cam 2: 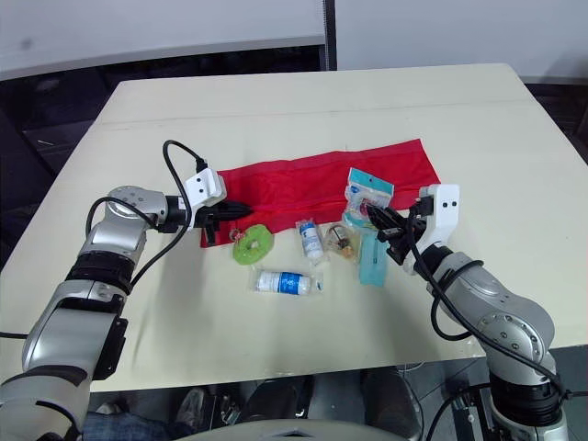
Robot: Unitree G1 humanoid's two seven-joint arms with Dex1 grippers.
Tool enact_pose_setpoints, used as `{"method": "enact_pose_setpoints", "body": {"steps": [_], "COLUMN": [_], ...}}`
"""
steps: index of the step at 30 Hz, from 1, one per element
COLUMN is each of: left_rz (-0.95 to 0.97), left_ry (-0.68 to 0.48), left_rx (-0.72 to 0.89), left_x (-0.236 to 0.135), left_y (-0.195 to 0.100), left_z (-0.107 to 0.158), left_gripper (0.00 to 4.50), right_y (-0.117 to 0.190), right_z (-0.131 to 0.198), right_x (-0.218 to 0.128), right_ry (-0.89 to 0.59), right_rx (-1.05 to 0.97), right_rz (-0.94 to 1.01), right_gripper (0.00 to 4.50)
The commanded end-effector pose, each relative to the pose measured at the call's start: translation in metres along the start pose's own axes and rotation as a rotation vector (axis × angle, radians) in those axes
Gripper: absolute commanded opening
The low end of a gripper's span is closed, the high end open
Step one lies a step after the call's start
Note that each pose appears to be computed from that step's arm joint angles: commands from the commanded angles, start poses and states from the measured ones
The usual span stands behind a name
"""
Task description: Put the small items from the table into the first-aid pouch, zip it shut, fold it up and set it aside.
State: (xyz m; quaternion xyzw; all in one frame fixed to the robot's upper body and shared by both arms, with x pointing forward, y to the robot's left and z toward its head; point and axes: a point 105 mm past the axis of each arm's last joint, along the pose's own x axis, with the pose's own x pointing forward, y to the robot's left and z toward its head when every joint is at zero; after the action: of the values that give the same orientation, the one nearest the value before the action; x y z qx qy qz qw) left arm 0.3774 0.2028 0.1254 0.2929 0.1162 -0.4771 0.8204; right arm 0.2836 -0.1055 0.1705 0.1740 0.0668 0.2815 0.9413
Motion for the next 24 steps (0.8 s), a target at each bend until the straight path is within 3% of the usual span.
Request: {"method": "enact_pose_setpoints", "body": {"steps": [1,5,11,17,24], "left_rz": [0.003,-0.042,-0.129,-0.226,-0.264], "left_ry": [-0.082,-0.154,-0.193,-0.244,-0.257], "left_rx": [-0.02,-0.128,-0.142,-0.116,-0.066], "left_x": [-0.006,0.003,0.037,0.069,0.079], "left_y": [0.005,0.004,-0.006,-0.022,-0.028], "left_z": [0.02,0.036,0.057,0.08,0.084], "left_gripper": [0.06,0.06,0.06,0.06,0.06], "right_y": [0.011,0.014,0.023,0.019,0.018], "right_z": [0.009,0.009,0.003,-0.014,-0.041], "right_x": [-0.002,0.002,0.012,0.027,0.038], "right_ry": [-0.042,-0.025,0.033,0.109,0.246], "right_rx": [-0.026,-0.021,0.044,0.207,0.39], "right_rz": [0.037,0.065,0.102,0.035,-0.02], "right_gripper": [0.0,0.0,0.0,0.0,0.0]}}
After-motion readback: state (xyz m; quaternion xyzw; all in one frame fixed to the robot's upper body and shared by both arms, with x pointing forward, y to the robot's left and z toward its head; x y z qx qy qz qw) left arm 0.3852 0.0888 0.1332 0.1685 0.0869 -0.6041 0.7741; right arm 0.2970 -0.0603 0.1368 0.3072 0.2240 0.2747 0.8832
